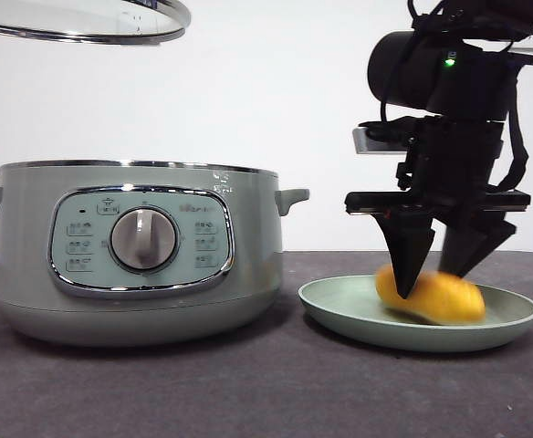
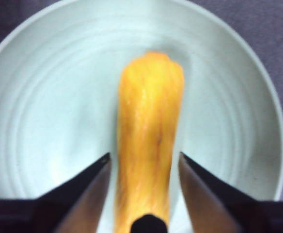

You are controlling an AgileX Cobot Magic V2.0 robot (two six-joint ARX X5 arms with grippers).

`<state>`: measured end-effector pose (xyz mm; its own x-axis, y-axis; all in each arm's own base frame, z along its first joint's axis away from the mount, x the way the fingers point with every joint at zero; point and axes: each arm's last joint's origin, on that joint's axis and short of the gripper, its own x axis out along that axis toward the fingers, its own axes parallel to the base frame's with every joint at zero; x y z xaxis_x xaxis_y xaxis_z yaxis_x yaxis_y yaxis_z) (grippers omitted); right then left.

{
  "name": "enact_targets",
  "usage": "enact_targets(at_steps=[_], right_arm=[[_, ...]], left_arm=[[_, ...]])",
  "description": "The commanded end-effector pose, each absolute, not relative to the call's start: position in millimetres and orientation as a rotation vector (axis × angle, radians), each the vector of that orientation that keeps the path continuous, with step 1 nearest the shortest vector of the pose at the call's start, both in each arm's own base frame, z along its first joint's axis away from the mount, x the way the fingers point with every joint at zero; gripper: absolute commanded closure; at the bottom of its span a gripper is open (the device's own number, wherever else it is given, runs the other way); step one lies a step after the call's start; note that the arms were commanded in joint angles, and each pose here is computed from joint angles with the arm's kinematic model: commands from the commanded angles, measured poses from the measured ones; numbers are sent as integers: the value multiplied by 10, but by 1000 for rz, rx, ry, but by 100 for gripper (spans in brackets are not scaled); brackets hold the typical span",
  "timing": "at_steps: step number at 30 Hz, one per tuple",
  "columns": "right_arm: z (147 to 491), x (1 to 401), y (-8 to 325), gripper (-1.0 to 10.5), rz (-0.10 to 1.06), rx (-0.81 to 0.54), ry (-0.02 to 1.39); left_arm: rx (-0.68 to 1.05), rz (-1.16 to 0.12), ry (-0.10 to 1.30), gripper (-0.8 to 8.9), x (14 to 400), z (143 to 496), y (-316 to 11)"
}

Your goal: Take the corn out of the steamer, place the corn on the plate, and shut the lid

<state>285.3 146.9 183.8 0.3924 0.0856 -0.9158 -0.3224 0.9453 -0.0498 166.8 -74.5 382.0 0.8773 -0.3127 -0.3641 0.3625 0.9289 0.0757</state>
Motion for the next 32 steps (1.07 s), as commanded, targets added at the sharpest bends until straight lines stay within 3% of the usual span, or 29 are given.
enact_targets(at_steps=[1,9,21,32], right_arm=[[1786,2852,1448,659,251,-229,1158],[2142,2694,1362,662,251,-193,1098],[2934,2181,1094,663,272,-103,878],[3148,1932,952,664,242,-100,813]], left_arm=[[118,-367,280,821,1667,3925,-749],[95,-416,331,821,1821,3836,-837],[89,-460,439,821,2317,3508,-1094],[83,-477,589,821,2681,3087,-1280]])
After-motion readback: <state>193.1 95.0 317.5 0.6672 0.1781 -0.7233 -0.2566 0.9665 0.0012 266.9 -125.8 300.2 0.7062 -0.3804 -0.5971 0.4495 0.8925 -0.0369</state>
